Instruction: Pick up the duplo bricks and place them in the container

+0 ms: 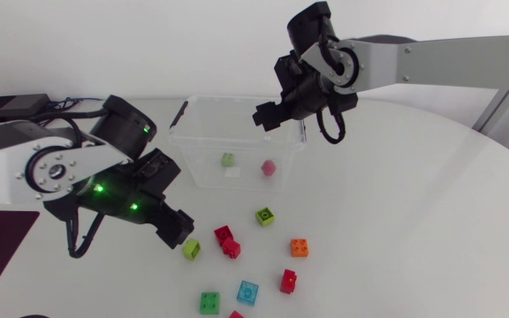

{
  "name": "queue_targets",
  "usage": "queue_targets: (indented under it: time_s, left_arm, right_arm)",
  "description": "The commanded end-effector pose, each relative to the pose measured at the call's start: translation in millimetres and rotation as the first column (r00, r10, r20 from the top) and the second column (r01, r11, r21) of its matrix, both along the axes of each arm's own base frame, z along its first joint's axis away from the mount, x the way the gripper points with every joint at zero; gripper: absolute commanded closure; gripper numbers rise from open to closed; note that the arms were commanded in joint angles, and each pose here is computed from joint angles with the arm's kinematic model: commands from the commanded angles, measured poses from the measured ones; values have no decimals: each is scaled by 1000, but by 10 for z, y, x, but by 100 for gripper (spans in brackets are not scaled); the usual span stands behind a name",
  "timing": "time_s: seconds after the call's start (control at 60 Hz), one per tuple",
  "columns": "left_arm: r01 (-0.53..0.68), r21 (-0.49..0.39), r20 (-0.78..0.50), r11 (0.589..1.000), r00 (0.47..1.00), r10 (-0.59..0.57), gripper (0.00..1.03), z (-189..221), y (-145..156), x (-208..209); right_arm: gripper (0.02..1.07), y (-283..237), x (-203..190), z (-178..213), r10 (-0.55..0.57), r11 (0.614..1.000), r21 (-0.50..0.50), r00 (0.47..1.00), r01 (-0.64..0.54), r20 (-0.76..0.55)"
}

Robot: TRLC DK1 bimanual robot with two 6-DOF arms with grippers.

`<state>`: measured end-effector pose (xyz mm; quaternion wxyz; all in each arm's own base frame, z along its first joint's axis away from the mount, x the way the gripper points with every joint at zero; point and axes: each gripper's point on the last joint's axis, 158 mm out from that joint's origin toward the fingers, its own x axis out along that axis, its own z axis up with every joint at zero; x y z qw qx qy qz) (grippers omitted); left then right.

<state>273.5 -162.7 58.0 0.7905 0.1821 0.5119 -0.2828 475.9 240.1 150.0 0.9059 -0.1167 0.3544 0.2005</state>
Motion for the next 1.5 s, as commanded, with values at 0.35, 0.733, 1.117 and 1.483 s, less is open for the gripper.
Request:
queue_targets:
  time_s: [0.35, 0.733, 1.117, 1.483]
  left_arm:
    - [23, 163, -194, 986, 981, 9, 28, -817, 25, -197]
    - [4, 178, -220, 984, 975, 36, 71, -1121, -2, -120]
    - [-39, 120, -120, 992, 991, 54, 78, -824, 55, 6]
    - [-104, -79, 189, 991, 975, 118, 78, 608, 26, 457]
  right_arm:
    - [8, 21, -1203, 289, 156, 987, -24, 987, -156, 21]
    - [9, -164, -1720, -582, 194, 976, -80, 973, -204, -125]
    - [10, -44, -1979, -1019, 233, 965, -84, 956, -250, -178]
    - [10, 86, -1815, -1554, 177, 966, -139, 948, -219, -266]
